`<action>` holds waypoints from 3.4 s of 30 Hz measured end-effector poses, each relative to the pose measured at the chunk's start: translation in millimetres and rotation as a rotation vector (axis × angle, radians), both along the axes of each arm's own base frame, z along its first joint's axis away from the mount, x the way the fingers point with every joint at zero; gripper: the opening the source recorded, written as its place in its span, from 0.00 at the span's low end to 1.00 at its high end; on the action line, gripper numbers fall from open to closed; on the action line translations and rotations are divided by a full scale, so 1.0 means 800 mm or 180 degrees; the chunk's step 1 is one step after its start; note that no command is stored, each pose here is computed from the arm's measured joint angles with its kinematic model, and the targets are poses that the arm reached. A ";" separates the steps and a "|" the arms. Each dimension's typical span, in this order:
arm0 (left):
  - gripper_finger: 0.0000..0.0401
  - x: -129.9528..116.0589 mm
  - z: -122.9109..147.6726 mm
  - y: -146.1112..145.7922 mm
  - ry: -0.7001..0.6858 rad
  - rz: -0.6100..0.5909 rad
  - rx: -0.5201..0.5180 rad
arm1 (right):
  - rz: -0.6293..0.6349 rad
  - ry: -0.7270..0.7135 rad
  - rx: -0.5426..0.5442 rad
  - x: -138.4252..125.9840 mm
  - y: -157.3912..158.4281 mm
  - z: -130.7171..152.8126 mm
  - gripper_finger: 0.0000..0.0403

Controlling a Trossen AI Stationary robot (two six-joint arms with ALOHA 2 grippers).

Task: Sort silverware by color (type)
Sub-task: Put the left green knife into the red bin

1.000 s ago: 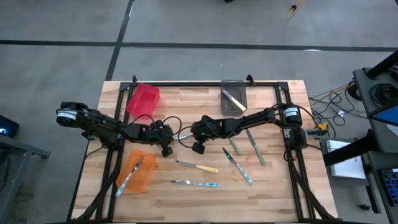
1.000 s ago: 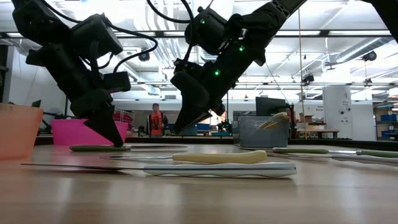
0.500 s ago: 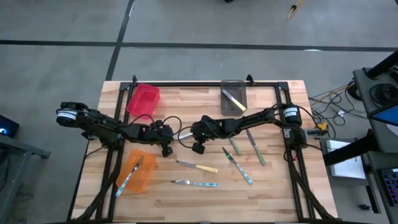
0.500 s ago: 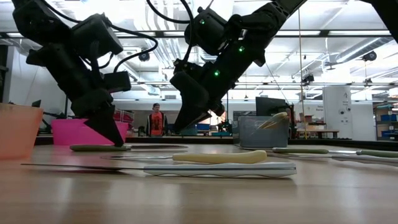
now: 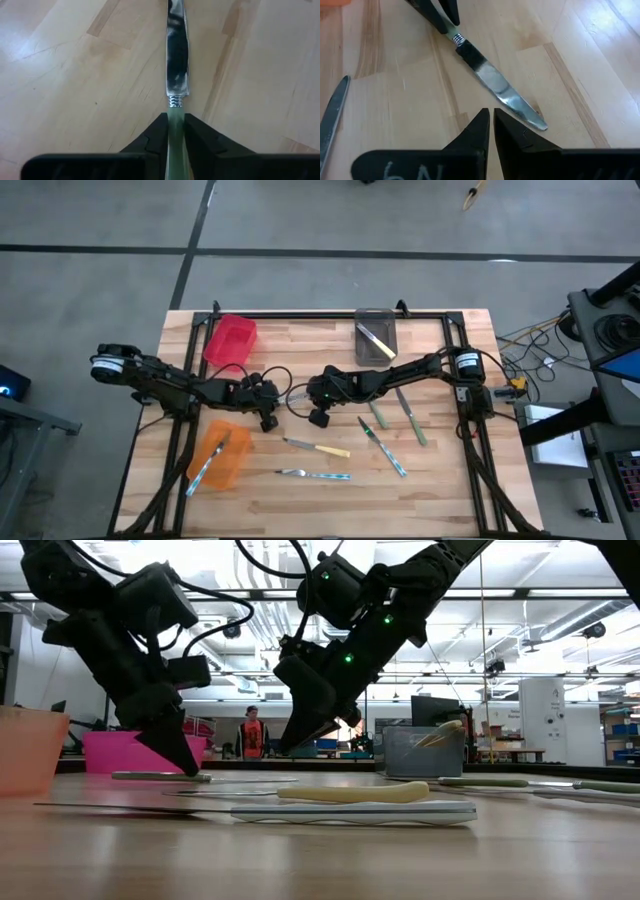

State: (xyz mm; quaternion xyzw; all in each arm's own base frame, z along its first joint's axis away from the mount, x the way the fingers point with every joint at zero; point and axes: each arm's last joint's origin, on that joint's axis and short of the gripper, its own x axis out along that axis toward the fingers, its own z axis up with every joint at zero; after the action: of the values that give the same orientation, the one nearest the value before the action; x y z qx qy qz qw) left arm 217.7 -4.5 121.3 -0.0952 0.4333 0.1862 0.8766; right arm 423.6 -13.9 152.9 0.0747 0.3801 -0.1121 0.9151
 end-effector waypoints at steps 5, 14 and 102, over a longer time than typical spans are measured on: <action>0.15 0.000 0.000 0.000 -0.0006 0.0016 -0.0002 | 0.0000 0.0000 -0.0001 0.000 0.000 0.000 0.04; 0.15 0.001 0.000 0.000 -0.0021 0.0026 -0.0008 | 0.0001 0.0002 0.0002 0.000 0.000 0.000 0.04; 0.30 -0.005 -0.014 0.001 0.0011 0.0141 0.0026 | 0.0164 -0.1440 0.0028 -0.115 0.028 0.049 0.04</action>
State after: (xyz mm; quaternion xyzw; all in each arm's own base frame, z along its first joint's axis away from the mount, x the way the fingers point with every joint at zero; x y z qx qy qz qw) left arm 214.1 -3.5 110.4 -0.1009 0.4318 0.2075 0.8719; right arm 331.7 8.2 192.0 0.0921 0.1674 -0.0674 0.9793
